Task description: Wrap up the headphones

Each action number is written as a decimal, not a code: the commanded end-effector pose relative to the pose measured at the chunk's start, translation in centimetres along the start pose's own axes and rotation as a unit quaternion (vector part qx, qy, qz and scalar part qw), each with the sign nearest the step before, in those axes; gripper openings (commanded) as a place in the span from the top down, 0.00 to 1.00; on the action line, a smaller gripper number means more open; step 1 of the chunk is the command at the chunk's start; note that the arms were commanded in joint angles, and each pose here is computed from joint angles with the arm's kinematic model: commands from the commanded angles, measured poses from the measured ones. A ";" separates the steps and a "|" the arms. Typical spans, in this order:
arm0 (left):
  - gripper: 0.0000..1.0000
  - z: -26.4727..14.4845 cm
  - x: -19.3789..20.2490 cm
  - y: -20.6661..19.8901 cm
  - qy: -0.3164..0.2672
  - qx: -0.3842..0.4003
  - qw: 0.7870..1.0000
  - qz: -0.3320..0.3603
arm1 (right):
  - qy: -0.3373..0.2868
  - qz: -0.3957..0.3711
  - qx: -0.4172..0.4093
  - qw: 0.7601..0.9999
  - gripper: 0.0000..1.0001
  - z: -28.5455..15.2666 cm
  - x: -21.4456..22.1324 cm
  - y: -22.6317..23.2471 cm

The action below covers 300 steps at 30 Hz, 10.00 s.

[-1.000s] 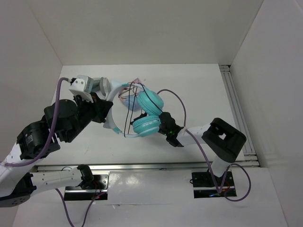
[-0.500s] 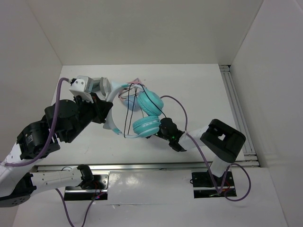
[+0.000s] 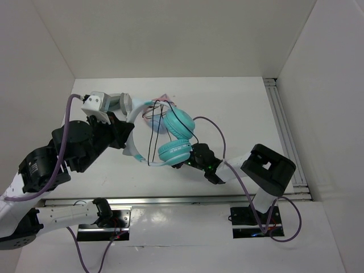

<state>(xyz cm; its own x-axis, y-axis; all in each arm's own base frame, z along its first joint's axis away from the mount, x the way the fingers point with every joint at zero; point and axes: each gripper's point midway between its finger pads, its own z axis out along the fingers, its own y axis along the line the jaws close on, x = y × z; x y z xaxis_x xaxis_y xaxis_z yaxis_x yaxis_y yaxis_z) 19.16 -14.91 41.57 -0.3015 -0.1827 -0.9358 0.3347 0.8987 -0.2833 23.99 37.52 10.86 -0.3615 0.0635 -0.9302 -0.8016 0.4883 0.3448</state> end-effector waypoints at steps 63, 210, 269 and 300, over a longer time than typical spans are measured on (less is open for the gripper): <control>1.00 0.2 -2.3 4.4 -0.083 -0.136 0.986 -0.056 | 0.009 -0.007 0.011 1.000 1.00 -3.1 2.5 5.5; 1.00 -1.2 28.8 28.8 0.107 -0.677 0.667 -0.290 | 0.052 -0.050 0.262 0.962 0.08 -12.3 -9.7 -3.9; 0.00 -14.0 9.2 14.3 -0.048 -0.277 0.950 -0.138 | 0.044 0.056 0.353 0.933 0.00 -29.1 -19.2 3.7; 0.00 -12.8 9.3 13.2 -0.018 -0.237 0.962 -0.135 | -0.007 -0.035 0.362 0.932 0.00 -28.7 -21.4 2.1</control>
<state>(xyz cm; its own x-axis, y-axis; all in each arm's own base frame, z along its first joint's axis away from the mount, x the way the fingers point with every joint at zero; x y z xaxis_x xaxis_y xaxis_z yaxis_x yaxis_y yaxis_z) 8.56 0.47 30.86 -0.3041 -0.4565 -0.8361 -0.2140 0.8880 -0.4070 16.15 12.93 33.57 -0.3386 -0.0747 -0.9380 -0.3172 0.9475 0.0391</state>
